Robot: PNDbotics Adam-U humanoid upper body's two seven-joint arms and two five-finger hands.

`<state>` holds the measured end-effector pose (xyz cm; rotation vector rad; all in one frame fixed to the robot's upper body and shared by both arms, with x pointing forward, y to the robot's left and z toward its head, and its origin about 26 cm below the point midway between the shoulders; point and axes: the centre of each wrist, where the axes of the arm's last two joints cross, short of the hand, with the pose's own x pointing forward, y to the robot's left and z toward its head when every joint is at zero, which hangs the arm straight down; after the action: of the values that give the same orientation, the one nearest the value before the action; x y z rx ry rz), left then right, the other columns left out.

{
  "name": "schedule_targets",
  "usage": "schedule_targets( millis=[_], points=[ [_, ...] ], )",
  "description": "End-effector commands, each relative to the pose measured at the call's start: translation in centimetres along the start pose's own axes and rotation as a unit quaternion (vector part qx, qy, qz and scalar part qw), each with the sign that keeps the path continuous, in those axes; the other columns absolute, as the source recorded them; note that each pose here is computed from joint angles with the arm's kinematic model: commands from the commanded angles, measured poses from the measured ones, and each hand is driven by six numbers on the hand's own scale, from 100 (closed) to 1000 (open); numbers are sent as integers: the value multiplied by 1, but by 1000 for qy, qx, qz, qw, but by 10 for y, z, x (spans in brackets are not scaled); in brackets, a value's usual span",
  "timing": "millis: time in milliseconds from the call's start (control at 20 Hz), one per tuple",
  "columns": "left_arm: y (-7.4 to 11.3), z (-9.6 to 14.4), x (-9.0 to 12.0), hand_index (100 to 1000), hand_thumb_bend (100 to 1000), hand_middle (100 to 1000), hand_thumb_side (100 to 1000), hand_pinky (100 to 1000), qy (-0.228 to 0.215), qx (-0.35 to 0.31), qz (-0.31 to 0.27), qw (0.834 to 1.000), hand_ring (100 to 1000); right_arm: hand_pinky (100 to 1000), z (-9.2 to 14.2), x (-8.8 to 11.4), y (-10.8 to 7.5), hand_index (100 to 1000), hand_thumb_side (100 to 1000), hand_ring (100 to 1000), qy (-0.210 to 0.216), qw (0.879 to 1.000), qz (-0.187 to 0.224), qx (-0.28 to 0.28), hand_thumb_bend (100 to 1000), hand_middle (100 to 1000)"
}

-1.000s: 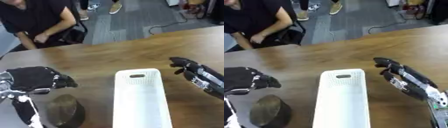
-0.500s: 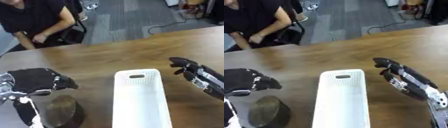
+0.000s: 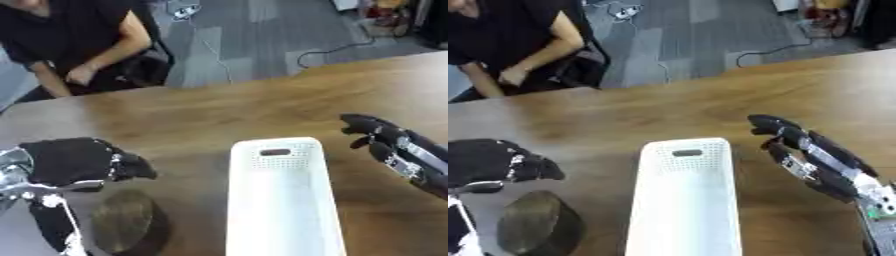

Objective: Pick up objects on the table and place them in the box.

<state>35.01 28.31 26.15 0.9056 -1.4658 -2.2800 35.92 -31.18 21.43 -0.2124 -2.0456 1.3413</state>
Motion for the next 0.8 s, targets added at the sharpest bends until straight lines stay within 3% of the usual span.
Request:
schedule_targets(
  millis=[50, 800],
  points=[
    [5, 7, -4, 986, 829, 854, 547, 668, 3, -16, -17, 1000, 741, 788, -1, 0, -3, 1000, 1000, 924, -7, 1000, 11, 6, 100, 1000],
    [4, 6, -3, 979, 789, 848, 518, 652, 3, -15, -17, 1000, 722, 788, -2, 1, -5, 1000, 1000, 923, -10, 1000, 17, 8, 100, 1000]
  ],
)
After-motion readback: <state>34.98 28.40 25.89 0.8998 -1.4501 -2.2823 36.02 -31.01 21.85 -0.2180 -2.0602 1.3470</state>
